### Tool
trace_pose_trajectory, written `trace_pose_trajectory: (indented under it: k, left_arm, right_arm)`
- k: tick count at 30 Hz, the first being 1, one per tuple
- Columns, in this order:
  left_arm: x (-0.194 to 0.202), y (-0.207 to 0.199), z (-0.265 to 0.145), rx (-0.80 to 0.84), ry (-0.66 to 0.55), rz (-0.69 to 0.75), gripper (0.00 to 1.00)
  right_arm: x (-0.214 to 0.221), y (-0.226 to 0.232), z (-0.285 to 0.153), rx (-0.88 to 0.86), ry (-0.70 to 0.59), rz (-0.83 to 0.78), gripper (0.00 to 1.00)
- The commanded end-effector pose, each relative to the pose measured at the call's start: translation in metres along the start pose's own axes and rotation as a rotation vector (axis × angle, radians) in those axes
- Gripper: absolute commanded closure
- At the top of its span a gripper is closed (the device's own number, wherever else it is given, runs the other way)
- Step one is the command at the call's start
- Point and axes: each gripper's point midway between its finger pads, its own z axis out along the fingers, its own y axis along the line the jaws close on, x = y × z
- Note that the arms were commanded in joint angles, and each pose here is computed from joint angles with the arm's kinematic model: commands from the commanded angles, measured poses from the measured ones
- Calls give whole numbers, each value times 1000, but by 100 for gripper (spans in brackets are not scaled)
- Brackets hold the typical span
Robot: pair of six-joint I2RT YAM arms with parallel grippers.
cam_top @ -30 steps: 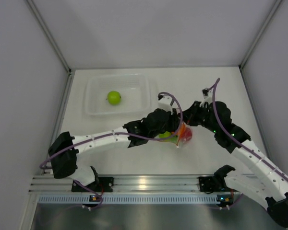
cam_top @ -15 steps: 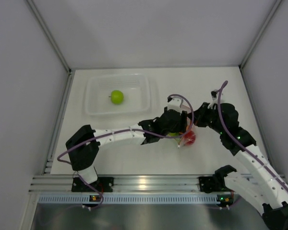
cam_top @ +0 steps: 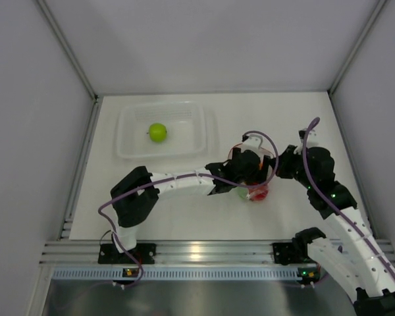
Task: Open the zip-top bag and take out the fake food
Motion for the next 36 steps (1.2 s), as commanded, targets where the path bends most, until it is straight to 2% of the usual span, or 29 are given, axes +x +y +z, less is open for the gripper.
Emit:
trace_pose_trajectory:
  k: [1,7,8,11,12,14,15,17,18,26,32,36]
  left_arm:
    - [7,-9,10,21,32,8,14]
    - [14,-6,15,11,43,7,19]
    - [15,-5,15,7,46,7,28]
    - [16,-6,15,11,48,-2,45]
    - [16,-6,13,14,51,-5,59]
    - [16,-11,10,38,60,-17,74]
    - [10,-15,5,57,52,-25,85]
    - [5,-21,-1,84,48,-40,97]
    - [-5,-25,-8,102,28,-48,100]
    - [-36,-32,-44,179,-106,-82,100]
    - [-58,-32,-71,191,-175,-58,100]
    - [-73,-25,-82,160,-230,-36,100]
  right_arm:
    - [3,15,-6,-84,19,-2,100]
    - [4,15,-7,-92,18,-8,100]
    - [5,15,-6,-92,22,-8,100]
    - [6,14,-4,-91,24,-9,100]
    - [6,12,-4,-85,22,-8,100]
    - [5,11,-3,-83,14,-7,100]
    - [6,10,-2,-80,16,-8,100]
    - [4,11,-1,-86,8,-11,100]
    - [2,14,1,-102,3,-13,100]
    - [-16,19,13,-94,12,-47,100]
    - [-6,18,27,-65,98,-80,100]
    - [0,21,29,-51,96,-98,100]
